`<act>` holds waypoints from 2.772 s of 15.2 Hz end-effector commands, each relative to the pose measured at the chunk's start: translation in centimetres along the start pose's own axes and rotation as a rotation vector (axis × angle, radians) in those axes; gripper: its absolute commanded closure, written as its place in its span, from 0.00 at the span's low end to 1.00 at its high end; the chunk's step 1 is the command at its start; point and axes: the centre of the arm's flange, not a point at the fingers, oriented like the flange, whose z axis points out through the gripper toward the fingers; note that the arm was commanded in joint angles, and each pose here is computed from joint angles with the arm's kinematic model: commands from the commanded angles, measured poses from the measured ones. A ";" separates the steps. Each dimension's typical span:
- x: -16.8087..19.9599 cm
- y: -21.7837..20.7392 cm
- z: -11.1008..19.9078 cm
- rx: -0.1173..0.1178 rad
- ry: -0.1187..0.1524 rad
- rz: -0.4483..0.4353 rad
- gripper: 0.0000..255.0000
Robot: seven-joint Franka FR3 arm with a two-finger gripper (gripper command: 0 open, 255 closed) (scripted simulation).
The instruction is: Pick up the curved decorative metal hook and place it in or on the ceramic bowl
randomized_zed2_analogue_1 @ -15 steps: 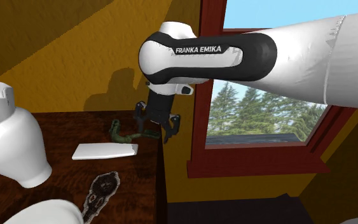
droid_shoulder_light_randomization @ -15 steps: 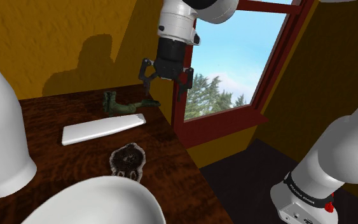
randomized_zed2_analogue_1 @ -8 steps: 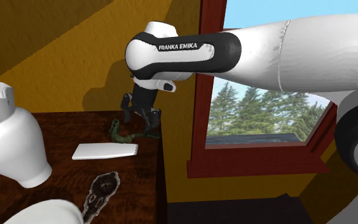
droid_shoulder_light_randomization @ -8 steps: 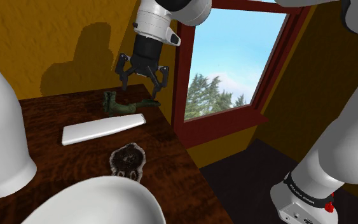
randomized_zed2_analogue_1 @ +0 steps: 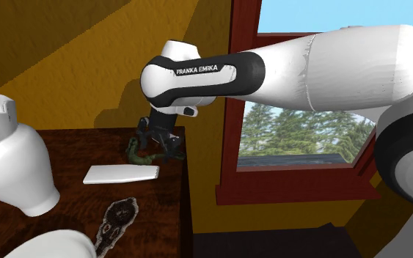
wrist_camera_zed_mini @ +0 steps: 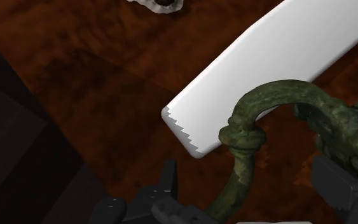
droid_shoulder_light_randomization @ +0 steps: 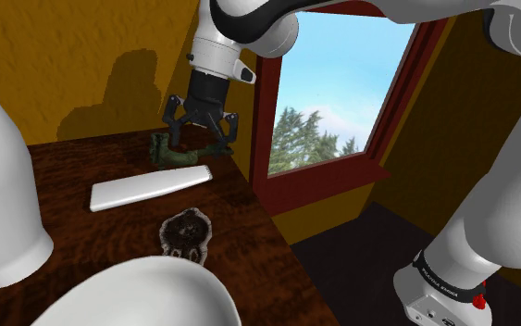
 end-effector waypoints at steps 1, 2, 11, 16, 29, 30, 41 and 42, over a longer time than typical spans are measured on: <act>0.0 0.0 0.1 0.001 0.000 0.000 0.00; 0.0 0.0 0.1 0.001 0.000 0.000 0.00; 0.0 0.0 0.1 0.000 0.000 0.000 1.00; 0.0 0.0 0.1 0.001 0.000 0.000 1.00; -2.3 -1.1 -6.2 0.001 0.000 0.000 1.00; -2.5 -1.2 -6.7 0.001 0.000 0.000 1.00; -4.4 -2.1 -12.1 0.001 0.000 0.000 1.00; -4.6 -2.2 -12.6 0.001 0.000 0.000 1.00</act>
